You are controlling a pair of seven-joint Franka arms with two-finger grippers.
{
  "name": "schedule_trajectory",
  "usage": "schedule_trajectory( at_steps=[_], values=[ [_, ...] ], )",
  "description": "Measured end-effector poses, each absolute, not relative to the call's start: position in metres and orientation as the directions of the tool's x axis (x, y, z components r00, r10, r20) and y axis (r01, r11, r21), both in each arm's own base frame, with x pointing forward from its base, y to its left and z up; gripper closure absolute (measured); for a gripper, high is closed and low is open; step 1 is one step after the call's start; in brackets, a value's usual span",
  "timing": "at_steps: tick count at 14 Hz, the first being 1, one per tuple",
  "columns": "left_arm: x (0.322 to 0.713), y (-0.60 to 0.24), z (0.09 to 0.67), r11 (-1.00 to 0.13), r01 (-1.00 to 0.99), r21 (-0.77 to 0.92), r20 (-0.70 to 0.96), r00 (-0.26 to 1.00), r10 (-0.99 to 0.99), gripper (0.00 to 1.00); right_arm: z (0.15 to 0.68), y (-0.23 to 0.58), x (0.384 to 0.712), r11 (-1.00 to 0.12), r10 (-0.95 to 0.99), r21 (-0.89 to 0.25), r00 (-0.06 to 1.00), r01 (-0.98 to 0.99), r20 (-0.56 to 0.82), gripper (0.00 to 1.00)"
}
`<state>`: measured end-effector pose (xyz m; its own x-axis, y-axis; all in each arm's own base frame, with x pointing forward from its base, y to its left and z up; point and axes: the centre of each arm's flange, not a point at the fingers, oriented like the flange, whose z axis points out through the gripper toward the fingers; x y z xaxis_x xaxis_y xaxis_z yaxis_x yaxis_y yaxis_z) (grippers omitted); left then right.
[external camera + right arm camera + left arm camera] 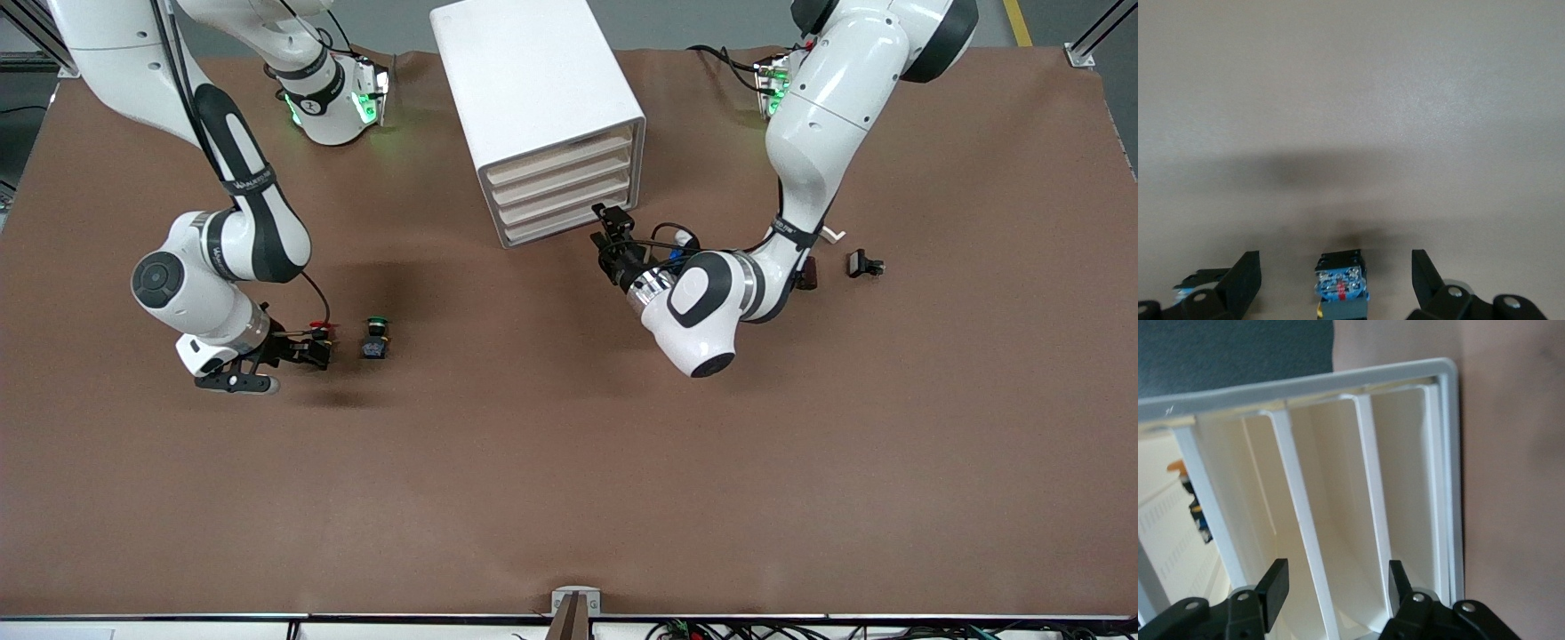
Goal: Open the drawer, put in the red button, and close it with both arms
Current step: 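Grasp the red button with the right gripper while the left gripper grasps drawer, then pull the drawer open with the left gripper while the right gripper lifts button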
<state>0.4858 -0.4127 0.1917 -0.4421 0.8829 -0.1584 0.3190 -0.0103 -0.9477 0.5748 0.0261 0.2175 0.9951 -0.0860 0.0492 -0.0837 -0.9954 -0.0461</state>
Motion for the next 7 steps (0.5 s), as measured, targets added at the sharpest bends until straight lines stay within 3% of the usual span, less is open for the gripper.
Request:
schedule_trajectory(
  at_steps=[7],
  values=[
    [0.472, -0.424, 0.179, 0.056, 0.223, -0.973, -0.056, -0.467, 0.883, 0.44, 0.196, 0.024, 0.558, -0.996, -0.076, -0.037, 0.997, -0.075, 0.025, 0.0]
  ],
)
